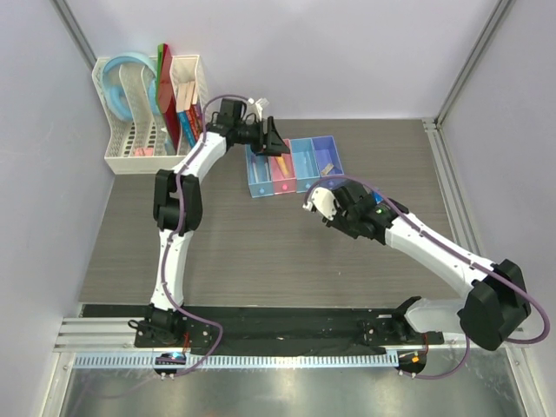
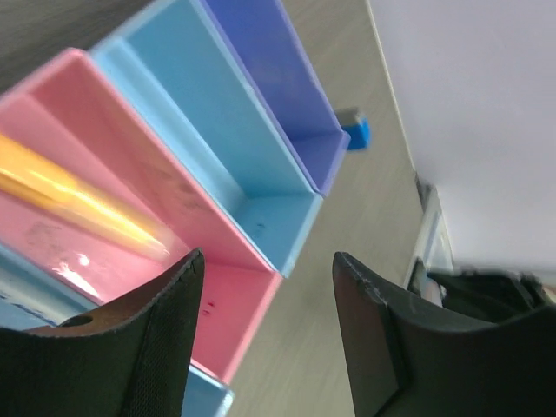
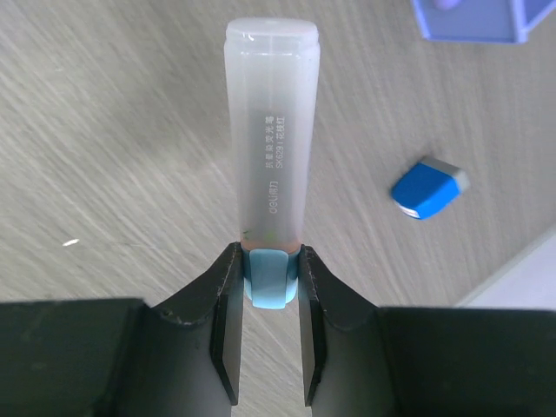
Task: Sort the stationery into containers
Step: Pick up the stationery from the center of the board.
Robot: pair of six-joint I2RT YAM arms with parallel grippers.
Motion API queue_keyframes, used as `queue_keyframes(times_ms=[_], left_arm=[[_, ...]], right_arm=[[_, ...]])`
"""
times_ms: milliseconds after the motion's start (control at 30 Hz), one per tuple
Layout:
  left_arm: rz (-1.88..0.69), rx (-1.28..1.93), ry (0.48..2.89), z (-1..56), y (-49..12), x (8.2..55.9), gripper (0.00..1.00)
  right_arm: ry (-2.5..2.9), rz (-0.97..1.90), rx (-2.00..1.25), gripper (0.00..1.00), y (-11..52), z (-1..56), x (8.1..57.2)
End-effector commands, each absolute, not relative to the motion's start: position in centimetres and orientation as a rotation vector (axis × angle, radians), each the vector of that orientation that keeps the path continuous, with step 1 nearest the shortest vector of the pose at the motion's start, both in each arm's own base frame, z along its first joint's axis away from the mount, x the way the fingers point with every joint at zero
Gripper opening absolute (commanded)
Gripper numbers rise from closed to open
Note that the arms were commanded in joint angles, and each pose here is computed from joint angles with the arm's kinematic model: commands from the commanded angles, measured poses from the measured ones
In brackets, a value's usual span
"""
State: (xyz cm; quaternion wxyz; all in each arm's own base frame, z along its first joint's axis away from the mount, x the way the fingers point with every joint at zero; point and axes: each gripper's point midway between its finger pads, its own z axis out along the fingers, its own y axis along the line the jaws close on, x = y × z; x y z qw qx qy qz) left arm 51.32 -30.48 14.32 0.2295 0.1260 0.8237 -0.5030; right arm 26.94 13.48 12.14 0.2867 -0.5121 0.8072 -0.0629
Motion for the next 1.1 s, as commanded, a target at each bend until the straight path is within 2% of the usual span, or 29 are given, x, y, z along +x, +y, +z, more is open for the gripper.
queue_keyframes(times_ms=[0,167,300,467,500,600,700,1067], left_arm=[[-1.584,0.633,2.134,21.8,-30.6,46.5,0.63],[-1.833,0.721,2.156,23.0,-29.9,41.0,0.67],[-1.973,0.739,2.160,22.9,-29.8,38.4,0.68],[-1.924,0.836,2.237,21.8,-30.4,35.5,0.73],[-1.916,0.837,2.360,20.8,-30.5,33.7,0.75],[-1.862,1.035,2.358,19.8,-31.1,31.5,0.78],[-1.890,1.054,2.369,19.7,-31.5,30.2,0.79],[-1.859,1.118,2.371,20.2,-31.5,28.7,0.79]], right_arm=[[2.009,-0.299,-1.301,0.01,12.7,16.7,29.1],[1.898,-0.477,-1.328,0.01,11.9,18.5,30.7],[1.763,-0.578,-1.368,0.01,13.0,19.5,31.6],[1.632,-0.698,-1.467,0.01,15.1,19.1,31.9],[1.610,-0.727,-1.488,0.01,15.2,19.2,31.9],[1.554,-0.738,-1.512,0.01,16.6,19.4,32.0],[1.504,-0.737,-1.530,0.01,18.0,19.6,31.9],[1.381,-0.813,-1.567,0.01,20.7,20.3,32.5]])
